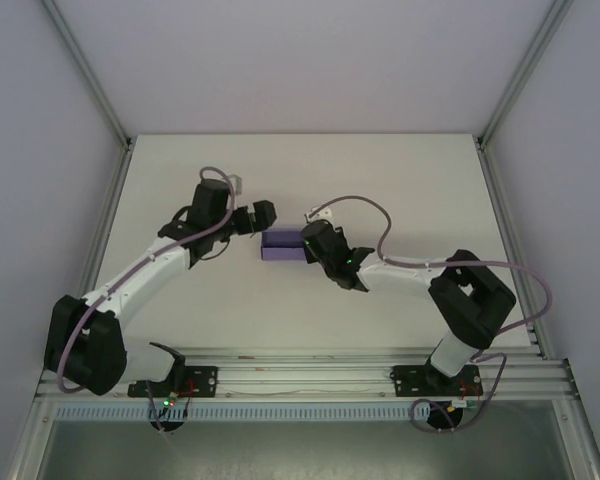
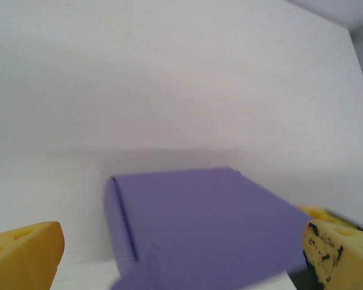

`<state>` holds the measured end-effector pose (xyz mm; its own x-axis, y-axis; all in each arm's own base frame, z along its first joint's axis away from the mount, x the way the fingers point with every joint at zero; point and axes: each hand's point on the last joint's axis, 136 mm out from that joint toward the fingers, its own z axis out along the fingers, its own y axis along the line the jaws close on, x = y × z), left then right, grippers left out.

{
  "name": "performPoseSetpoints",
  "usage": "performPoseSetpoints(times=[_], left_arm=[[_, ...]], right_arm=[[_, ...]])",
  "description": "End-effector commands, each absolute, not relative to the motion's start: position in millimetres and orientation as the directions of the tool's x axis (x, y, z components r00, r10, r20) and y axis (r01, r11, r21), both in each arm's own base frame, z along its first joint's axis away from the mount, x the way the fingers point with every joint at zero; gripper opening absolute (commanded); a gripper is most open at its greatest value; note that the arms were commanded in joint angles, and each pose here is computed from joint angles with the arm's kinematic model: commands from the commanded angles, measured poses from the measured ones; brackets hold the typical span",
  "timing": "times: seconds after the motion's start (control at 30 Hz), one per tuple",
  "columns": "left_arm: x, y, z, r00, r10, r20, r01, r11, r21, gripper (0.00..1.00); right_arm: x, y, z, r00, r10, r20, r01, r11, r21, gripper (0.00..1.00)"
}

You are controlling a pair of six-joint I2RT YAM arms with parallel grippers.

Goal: Assemble paper box

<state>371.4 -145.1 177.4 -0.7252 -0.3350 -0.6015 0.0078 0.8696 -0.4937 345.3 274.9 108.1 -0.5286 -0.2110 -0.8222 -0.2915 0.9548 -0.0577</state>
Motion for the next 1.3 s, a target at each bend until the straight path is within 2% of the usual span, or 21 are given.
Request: performPoseSetpoints(times=[0.0, 0.13, 0.3, 0.53, 0.67, 0.8, 0.9, 1.1, 1.27], left_arm=[[380.4, -132.8, 152.0, -0.77, -0.417, -0.483, -0.12, 0.838, -0.533, 1.0], [389.2, -154.5, 130.5, -0.828, -0.389, -0.405, -0.086, 0.8, -0.593, 0.99], [390.2, -157.6, 102.3, -0.843, -0.388, -0.373, -0.102, 0.795, -0.598, 0.92], [385.1, -164.8, 70.1, -0.874, -0.363, -0.323, -0.101, 0.786, -0.61, 0.8], [379.0, -168.3, 53.4, -0.886, -0.369, -0.283, -0.119, 0.769, -0.629, 0.71], [373.7, -167.3, 41.5, -0.891, -0.366, -0.269, -0.129, 0.771, -0.624, 0.6], [372.8, -163.6, 34.9, -0.891, -0.37, -0.263, -0.145, 0.782, -0.606, 0.55], [373.6, -164.3, 26.2, -0.892, -0.379, -0.246, -0.163, 0.778, -0.607, 0.51], [370.5, -161.5, 19.9, -0.896, -0.372, -0.242, -0.17, 0.791, -0.587, 0.5]], right_arm=[[339.5, 270.8, 96.5, -0.498, -0.286, -0.819, -0.313, 0.94, -0.139, 0.03], [337.1, 269.4, 88.3, -0.495, -0.309, -0.812, -0.309, 0.936, -0.169, 0.04], [332.7, 265.8, 74.6, -0.514, -0.312, -0.799, -0.297, 0.939, -0.175, 0.06], [320.2, 270.9, 65.5, -0.494, -0.352, -0.795, -0.332, 0.921, -0.203, 0.17], [316.3, 270.7, 62.1, -0.501, -0.349, -0.792, -0.334, 0.922, -0.195, 0.2], [312.1, 271.3, 65.0, -0.498, -0.344, -0.796, -0.343, 0.921, -0.183, 0.26], [306.7, 269.6, 69.1, -0.503, -0.346, -0.792, -0.364, 0.916, -0.17, 0.33], [286.7, 253.7, 77.6, -0.537, -0.338, -0.773, -0.383, 0.914, -0.133, 0.5], [263.4, 234.8, 90.4, -0.547, -0.273, -0.791, -0.391, 0.919, -0.047, 0.6]])
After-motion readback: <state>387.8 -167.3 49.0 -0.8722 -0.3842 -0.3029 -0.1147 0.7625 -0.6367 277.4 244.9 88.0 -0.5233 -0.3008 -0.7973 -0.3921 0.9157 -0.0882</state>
